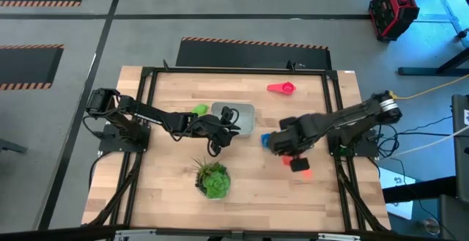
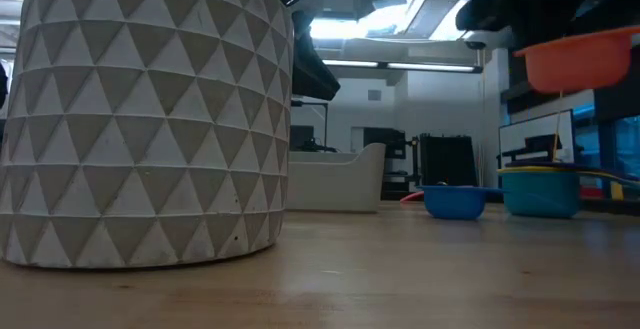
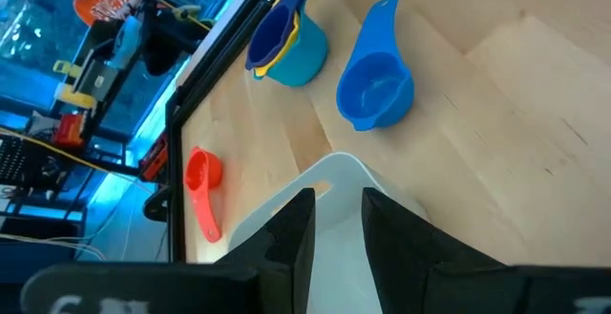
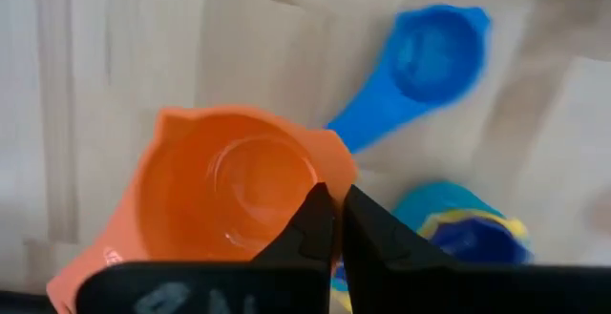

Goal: Nest measuring cups in basket
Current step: Stack the orange measuring cup on top of the the violet measuring cup

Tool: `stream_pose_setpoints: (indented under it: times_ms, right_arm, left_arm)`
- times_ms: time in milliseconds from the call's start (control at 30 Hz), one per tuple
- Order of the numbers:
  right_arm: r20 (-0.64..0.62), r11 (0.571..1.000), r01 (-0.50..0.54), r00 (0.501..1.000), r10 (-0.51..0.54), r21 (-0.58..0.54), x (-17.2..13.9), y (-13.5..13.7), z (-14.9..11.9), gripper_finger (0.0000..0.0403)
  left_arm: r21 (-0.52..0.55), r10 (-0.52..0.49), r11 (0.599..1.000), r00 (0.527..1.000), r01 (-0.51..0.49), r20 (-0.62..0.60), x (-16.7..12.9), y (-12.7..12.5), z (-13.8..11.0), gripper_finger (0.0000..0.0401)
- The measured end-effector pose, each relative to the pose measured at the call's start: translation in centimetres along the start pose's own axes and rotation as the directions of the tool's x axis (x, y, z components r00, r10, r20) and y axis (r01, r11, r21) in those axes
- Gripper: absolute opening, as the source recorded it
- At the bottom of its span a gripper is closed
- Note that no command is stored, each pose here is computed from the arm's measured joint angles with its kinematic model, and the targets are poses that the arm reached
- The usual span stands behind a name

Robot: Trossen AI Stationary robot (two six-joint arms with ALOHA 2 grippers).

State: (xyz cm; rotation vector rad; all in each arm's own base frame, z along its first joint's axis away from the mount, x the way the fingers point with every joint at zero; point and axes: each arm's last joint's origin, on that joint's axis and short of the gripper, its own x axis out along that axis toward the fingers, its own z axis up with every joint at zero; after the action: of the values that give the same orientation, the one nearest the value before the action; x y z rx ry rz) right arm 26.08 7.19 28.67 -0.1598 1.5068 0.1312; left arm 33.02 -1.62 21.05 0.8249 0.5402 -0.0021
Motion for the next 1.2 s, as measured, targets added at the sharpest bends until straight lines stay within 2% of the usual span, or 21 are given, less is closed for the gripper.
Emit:
stream_pose_setpoints:
  times_ms: [133,267,500,633,733,933,1000,1200]
  right_arm:
    - [0.041,1.0,0.006,0.999,-0.006,0.012,-2.2,-1.7,-2.1,0.0011]
    - [0.083,1.0,0.017,0.996,-0.019,0.017,-4.0,-3.7,-3.9,0.0013]
    - [0.117,0.998,0.059,0.991,-0.059,0.011,-5.1,-7.8,-5.9,0.0012]
    - [0.104,0.996,0.071,0.992,-0.076,0.049,-4.9,-10.1,-6.5,0.0012]
    - [0.098,0.994,0.078,0.992,-0.085,0.073,-4.6,-11.3,-6.9,0.0011]
    - [0.037,0.997,0.059,0.997,-0.061,0.044,-1.6,-12.5,-8.1,0.0012]
    - [0.031,0.998,0.054,0.998,-0.055,0.031,-0.5,-12.8,-8.3,0.0012]
    - [0.095,0.999,-0.005,0.995,0.009,-0.036,2.1,-13.5,-8.4,0.0014]
  left_arm:
    - [-0.062,0.003,0.998,1.0,-0.003,0.001,0.0,0.0,0.0,0.0082]
    - [-0.074,0.022,0.997,1.0,-0.021,0.01,0.0,0.2,0.1,0.0082]
    - [-0.089,0.025,0.996,1.0,-0.024,0.014,0.0,0.3,0.1,0.0082]
    - [-0.144,0.114,0.984,0.991,-0.103,0.072,-0.4,1.2,0.9,0.0082]
    - [-0.179,0.191,0.969,0.974,-0.168,0.121,-1.8,2.6,1.6,0.0082]
    - [-0.314,0.258,0.926,0.959,-0.21,0.12,-6.5,5.5,1.8,0.0082]
    - [-0.357,0.252,0.912,0.962,-0.2,0.104,-8.2,6.2,1.5,0.0082]
    - [-0.491,0.15,0.86,0.989,-0.137,-0.013,-12.7,6.7,-0.6,0.0082]
